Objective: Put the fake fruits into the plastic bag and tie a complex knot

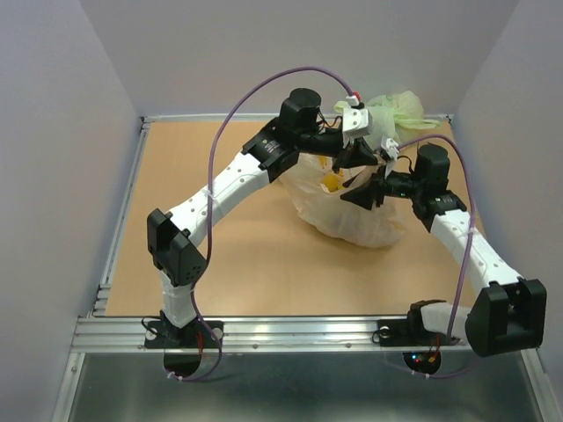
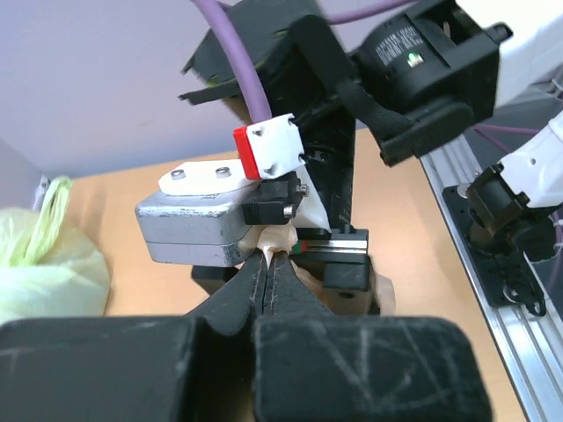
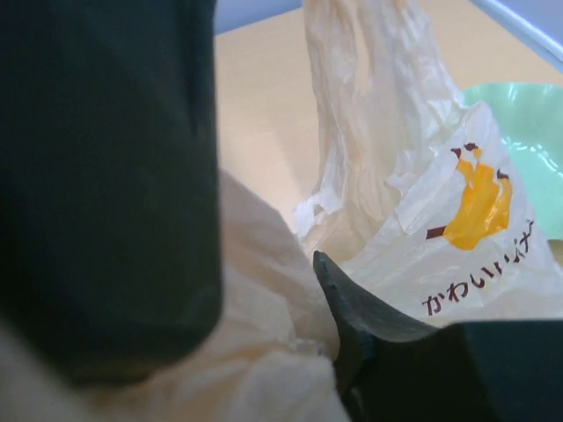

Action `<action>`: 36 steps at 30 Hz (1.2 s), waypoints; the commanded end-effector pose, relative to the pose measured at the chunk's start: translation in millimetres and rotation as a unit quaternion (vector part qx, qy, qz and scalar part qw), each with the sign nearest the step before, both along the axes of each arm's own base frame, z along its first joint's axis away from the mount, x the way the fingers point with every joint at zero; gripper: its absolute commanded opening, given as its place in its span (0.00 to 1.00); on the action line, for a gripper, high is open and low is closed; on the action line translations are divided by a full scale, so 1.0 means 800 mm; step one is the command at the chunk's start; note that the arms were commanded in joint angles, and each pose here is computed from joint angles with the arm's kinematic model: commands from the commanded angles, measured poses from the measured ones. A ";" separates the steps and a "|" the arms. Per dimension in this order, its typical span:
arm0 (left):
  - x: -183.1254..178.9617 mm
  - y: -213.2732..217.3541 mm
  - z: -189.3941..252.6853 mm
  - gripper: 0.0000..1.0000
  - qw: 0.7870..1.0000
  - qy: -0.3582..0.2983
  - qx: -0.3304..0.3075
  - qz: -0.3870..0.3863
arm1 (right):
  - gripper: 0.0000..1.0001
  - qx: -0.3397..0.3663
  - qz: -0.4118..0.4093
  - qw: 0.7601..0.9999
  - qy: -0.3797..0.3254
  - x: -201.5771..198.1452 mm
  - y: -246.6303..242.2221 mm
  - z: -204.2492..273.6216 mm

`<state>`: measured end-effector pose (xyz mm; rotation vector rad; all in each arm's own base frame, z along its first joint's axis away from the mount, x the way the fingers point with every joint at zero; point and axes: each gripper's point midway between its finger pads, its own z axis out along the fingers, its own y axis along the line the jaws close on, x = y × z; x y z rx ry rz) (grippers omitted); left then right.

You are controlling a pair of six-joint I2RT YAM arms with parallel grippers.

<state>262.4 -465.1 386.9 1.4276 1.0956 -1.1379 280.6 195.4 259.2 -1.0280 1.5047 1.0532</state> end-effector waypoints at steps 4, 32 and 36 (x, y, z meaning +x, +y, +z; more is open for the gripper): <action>0.003 0.070 0.158 0.00 0.983 -0.091 -0.139 0.079 | 0.17 0.092 -0.003 0.996 -0.009 0.028 0.050 0.056; 0.023 0.095 0.121 0.00 0.972 -0.062 -0.153 0.164 | 0.31 0.022 0.001 0.993 0.117 -0.035 0.071 -0.079; 0.019 0.090 0.135 0.00 0.973 -0.059 -0.165 0.151 | 0.10 0.031 0.000 0.992 0.122 -0.038 0.071 -0.081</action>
